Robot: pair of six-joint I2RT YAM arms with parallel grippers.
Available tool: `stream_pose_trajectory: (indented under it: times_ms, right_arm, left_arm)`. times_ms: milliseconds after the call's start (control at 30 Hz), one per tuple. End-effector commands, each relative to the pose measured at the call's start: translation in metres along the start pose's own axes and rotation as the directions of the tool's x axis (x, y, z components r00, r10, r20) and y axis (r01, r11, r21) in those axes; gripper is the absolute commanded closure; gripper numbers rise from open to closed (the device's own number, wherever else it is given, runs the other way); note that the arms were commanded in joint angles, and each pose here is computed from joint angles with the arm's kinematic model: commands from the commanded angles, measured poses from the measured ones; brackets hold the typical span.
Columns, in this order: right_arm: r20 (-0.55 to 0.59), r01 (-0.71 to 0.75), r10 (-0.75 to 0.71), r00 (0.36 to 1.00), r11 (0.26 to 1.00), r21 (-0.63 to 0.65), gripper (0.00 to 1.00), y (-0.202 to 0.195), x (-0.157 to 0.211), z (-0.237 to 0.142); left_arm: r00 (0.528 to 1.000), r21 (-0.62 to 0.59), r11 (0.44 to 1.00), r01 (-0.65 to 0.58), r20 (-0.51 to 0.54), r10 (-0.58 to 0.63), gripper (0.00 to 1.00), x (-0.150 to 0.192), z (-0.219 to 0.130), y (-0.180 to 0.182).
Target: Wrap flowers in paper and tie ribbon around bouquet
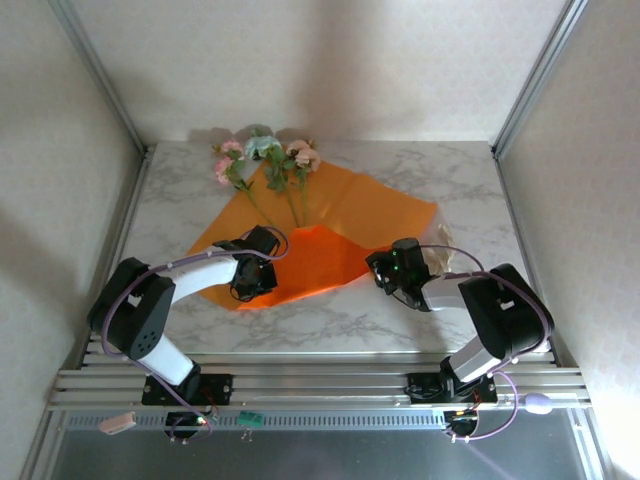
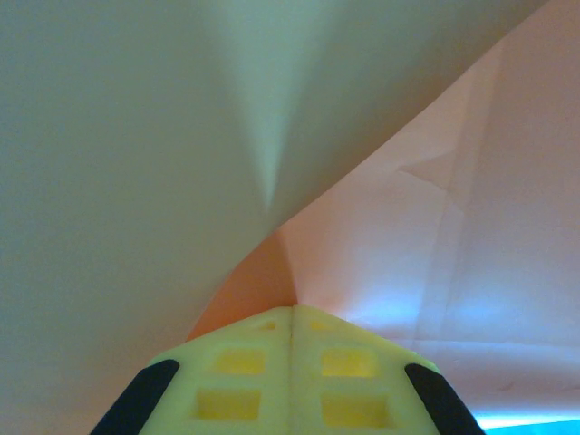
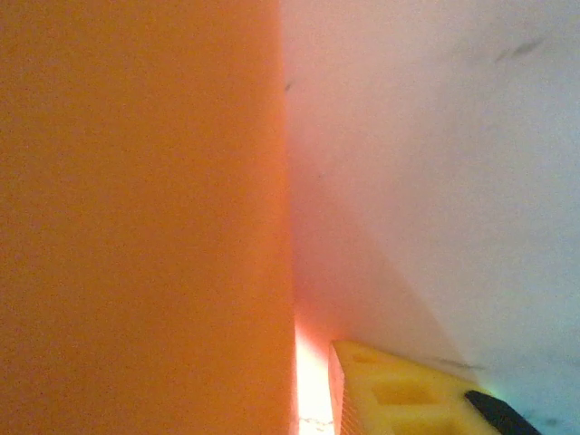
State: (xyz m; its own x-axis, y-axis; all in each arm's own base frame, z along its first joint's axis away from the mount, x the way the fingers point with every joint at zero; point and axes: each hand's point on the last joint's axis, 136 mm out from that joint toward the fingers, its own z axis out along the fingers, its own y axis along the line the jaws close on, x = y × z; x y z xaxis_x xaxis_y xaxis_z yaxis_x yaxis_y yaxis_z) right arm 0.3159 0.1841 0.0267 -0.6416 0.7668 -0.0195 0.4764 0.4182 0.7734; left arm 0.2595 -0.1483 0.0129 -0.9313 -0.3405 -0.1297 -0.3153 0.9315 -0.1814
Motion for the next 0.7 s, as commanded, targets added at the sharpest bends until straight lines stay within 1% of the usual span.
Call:
stream_pose_trajectory:
  times_ms: [0, 100, 133, 167, 200, 267, 300, 367, 400, 433, 533, 567, 667]
  right_arm:
    - [0.028, -0.001, -0.001, 1.000, 0.997, 0.071, 0.73, -0.019, -0.011, -0.002]
    - [0.024, -0.007, 0.005, 1.000, 0.997, 0.079, 0.87, -0.022, -0.012, 0.001]
    - [0.031, -0.009, 0.007, 1.000, 0.997, 0.080, 0.94, -0.023, -0.013, 0.001]
    - [0.039, -0.011, 0.008, 0.999, 0.997, 0.080, 0.98, -0.023, -0.014, 0.000]
    - [0.042, -0.009, 0.006, 0.999, 0.997, 0.078, 1.00, -0.023, -0.014, 0.000]
    - [0.042, -0.009, 0.006, 0.999, 0.997, 0.076, 1.00, -0.021, -0.016, -0.001]
    - [0.041, -0.009, 0.006, 0.999, 0.997, 0.077, 0.96, -0.021, -0.017, -0.002]
    - [0.050, -0.013, 0.009, 0.999, 0.996, 0.088, 0.76, -0.022, -0.021, -0.006]
    - [0.055, -0.015, 0.010, 0.998, 0.996, 0.092, 0.72, -0.023, -0.023, -0.008]
    - [0.063, -0.017, 0.011, 0.998, 0.996, 0.093, 0.72, -0.024, -0.026, -0.011]
    - [0.070, -0.024, 0.018, 0.997, 0.996, 0.086, 0.73, -0.024, -0.032, -0.013]
    - [0.068, -0.024, 0.018, 0.998, 0.996, 0.088, 0.78, -0.025, -0.033, -0.013]
    - [0.063, -0.018, 0.013, 0.998, 0.996, 0.083, 0.96, -0.023, -0.033, -0.010]
  left_arm:
    - [0.999, -0.114, 0.993, 0.009, -0.035, -0.013, 0.98, 0.010, 0.012, 0.029]
    - [0.999, -0.120, 0.993, 0.007, -0.036, -0.012, 0.99, 0.011, 0.013, 0.030]
    - [0.999, -0.120, 0.993, 0.009, -0.036, -0.013, 0.99, 0.011, 0.013, 0.030]
    - [0.999, -0.117, 0.993, 0.008, -0.036, -0.012, 0.99, 0.011, 0.013, 0.030]
    - [0.999, -0.118, 0.993, 0.009, -0.037, -0.014, 0.99, 0.011, 0.013, 0.030]
    - [0.999, -0.120, 0.993, 0.011, -0.036, -0.016, 0.99, 0.012, 0.013, 0.031]
    - [0.999, -0.120, 0.993, 0.010, -0.035, -0.015, 0.99, 0.011, 0.014, 0.031]
    - [0.999, -0.122, 0.992, 0.009, -0.038, -0.014, 0.99, 0.013, 0.014, 0.032]
    - [0.999, -0.121, 0.993, 0.010, -0.037, -0.014, 0.99, 0.012, 0.014, 0.032]
    - [0.999, -0.122, 0.993, 0.010, -0.037, -0.015, 0.99, 0.013, 0.014, 0.033]
    - [0.999, -0.121, 0.993, 0.008, -0.038, -0.013, 0.99, 0.013, 0.014, 0.032]
    - [0.999, -0.119, 0.993, 0.007, -0.035, -0.011, 0.99, 0.012, 0.014, 0.032]
    - [0.999, -0.122, 0.993, 0.007, -0.036, -0.011, 0.99, 0.012, 0.014, 0.033]
